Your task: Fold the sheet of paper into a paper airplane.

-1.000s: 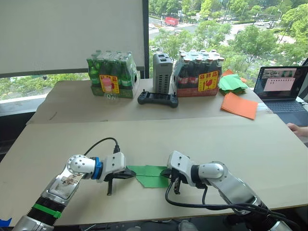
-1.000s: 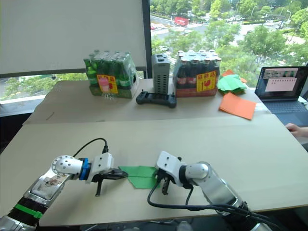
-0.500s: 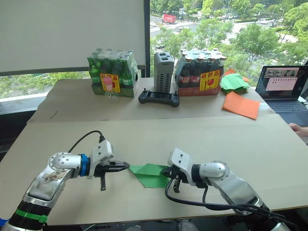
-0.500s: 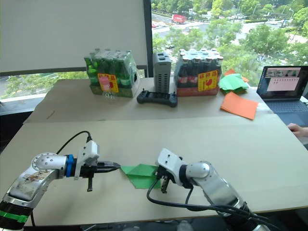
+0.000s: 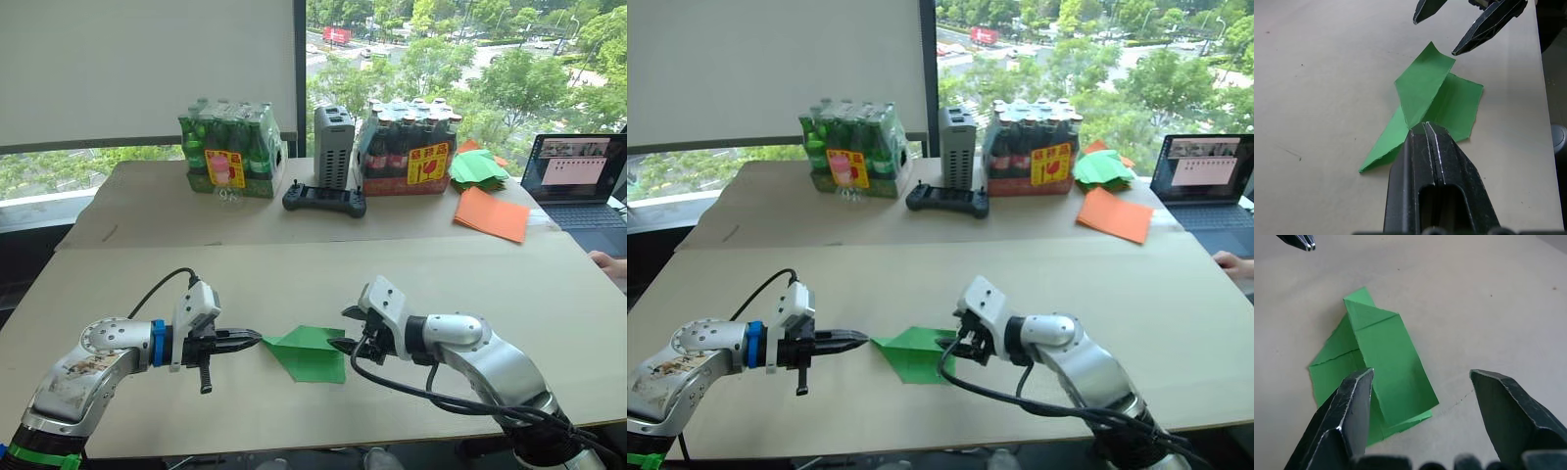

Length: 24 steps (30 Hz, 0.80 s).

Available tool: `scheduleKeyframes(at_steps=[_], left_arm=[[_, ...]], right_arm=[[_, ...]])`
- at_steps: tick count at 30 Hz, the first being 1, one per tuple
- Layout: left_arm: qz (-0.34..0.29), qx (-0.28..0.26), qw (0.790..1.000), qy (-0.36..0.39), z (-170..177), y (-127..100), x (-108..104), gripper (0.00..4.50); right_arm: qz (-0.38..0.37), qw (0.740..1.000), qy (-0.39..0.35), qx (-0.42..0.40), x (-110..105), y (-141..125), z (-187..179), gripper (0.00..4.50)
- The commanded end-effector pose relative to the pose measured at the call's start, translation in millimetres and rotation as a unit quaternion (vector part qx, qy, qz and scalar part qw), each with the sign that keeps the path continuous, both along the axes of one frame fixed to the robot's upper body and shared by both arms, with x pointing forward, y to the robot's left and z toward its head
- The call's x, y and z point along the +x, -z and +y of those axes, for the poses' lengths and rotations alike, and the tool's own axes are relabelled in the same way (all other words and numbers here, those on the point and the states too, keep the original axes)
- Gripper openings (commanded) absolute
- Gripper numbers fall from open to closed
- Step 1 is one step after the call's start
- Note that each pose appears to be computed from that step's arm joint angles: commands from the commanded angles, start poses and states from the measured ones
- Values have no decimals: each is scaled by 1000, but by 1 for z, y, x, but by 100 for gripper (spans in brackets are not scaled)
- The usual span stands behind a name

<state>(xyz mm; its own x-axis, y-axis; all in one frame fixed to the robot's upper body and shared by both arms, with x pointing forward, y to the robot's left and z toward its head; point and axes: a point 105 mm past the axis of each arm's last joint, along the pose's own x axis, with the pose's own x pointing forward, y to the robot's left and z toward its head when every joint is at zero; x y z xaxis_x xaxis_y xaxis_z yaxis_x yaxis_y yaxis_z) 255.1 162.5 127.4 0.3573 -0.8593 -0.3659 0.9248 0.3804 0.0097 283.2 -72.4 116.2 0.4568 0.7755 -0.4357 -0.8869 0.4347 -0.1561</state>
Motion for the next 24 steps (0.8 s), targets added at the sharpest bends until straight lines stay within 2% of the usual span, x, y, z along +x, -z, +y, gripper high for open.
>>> scheduleKeyframes(at_steps=[1,7,10,19,21,24], left_arm=[[-13,-11,1000,9,-4,-8,0,0],[-4,-20,1000,18,-6,-9,-1,0],[5,-20,1000,22,-6,-9,-4,81],[4,-20,1000,22,-5,-7,-8,389],[4,-20,1000,23,-5,-6,-10,449],[3,-21,1000,22,-5,-6,-10,450]], right_arm=[[0,999,-23,26,3,-10,9,329],[77,995,-25,54,6,0,11,329],[96,992,-31,71,7,-1,12,334],[111,990,-46,77,7,2,13,334],[117,989,-48,75,7,5,13,279],[114,990,-51,72,7,8,13,177]])
